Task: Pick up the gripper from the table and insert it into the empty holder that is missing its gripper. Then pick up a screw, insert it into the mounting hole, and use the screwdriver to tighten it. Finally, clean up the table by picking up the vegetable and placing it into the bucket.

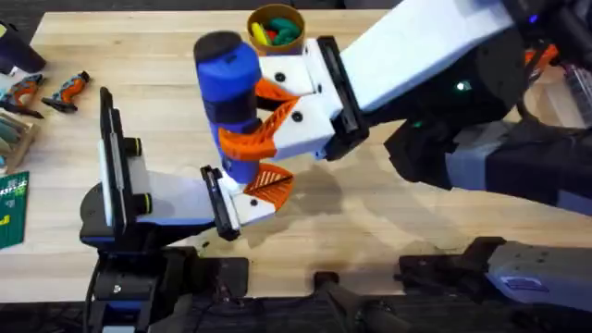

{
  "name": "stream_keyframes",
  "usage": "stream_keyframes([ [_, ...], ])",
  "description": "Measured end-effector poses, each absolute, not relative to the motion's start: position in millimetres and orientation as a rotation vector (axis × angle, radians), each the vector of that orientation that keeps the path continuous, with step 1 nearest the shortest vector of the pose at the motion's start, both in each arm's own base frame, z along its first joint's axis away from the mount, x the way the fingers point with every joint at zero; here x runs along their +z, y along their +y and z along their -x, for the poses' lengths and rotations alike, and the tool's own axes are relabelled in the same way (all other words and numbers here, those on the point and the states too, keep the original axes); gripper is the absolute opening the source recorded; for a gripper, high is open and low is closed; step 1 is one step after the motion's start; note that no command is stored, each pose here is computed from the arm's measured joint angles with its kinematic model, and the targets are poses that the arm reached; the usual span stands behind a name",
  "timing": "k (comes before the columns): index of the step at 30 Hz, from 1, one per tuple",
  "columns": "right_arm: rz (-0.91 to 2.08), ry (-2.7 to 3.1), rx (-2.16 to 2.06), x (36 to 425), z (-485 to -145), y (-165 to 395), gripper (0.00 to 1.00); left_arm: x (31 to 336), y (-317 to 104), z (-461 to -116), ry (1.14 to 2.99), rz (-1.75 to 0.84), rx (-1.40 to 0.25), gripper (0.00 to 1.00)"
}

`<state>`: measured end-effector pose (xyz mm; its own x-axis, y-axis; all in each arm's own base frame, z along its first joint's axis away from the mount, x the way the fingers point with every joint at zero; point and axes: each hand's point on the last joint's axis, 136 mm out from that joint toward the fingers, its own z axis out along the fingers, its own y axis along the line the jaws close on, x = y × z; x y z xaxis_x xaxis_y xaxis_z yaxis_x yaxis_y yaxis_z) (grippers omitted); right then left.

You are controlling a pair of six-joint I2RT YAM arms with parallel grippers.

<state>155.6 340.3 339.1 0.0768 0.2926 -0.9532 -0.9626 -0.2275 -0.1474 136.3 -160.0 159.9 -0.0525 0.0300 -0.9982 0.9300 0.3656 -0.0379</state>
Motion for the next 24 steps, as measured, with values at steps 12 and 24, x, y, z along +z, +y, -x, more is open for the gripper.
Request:
stream_keyframes([
  [12,1.214,0.657,1.375,366,-152,334,0.026,160,-161,-134,1.415,-0.949,-0.949,0.012],
  [24,1.274,0.845,1.444,387,-186,336,0.026,160,-161,-134,1.414,-0.950,-0.949,0.012],
])
